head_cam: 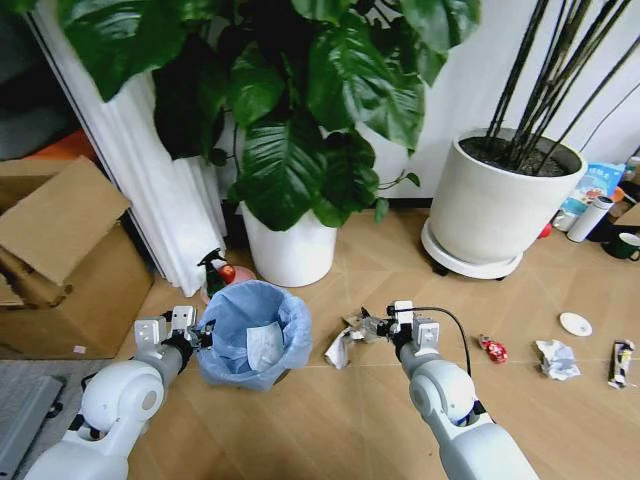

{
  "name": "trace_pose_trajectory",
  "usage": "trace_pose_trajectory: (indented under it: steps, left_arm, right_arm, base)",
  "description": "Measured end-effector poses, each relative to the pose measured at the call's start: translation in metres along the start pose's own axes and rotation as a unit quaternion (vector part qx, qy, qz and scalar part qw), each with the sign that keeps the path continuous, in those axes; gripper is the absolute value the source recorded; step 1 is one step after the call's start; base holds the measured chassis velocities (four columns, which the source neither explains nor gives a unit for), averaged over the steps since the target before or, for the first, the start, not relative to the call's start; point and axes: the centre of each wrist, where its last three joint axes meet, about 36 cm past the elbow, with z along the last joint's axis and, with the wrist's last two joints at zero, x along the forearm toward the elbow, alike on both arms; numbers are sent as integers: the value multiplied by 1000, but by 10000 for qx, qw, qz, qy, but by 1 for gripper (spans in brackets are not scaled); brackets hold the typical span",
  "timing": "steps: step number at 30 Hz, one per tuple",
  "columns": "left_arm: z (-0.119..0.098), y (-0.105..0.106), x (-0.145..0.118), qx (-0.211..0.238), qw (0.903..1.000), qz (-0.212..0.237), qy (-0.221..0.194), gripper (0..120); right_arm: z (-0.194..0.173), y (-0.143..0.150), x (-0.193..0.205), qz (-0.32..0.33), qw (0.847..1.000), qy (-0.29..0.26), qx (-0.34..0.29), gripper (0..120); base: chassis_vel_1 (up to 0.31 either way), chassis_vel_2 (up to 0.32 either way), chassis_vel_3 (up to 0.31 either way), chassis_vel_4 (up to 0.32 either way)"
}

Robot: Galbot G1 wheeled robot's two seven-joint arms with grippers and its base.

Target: Pick up the trash bin and place the garbage on the floor into it.

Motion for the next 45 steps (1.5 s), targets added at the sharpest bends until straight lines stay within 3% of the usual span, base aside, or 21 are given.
trace_pose_trajectory:
  steps: [10,18,26,39,45]
  left_arm:
    - [-7,33,-7,37,9998,-137,-108,0]
    - [-8,54,-6,-45,9999,-118,-74,0]
    - [-7,56,-5,-51,9999,-116,-45,0]
    - [-6,48,-6,-89,9999,-75,-52,0]
    - [-4,45,-6,-113,9999,-85,-42,0]
  right_arm:
    - [35,-21,-55,-221,9980,547,236,100]
    - [54,-3,-113,-324,9933,1076,257,100]
    - [70,8,-162,-287,9884,1438,400,100]
    - [76,14,-191,-502,9842,1656,369,100]
    - [77,25,-199,-598,9829,1710,315,79]
  base:
    - [9,-2,-9,-6]
    - [0,0,0,0]
    - [0,0,0,0]
    - [0,0,0,0]
    - [0,0,0,0]
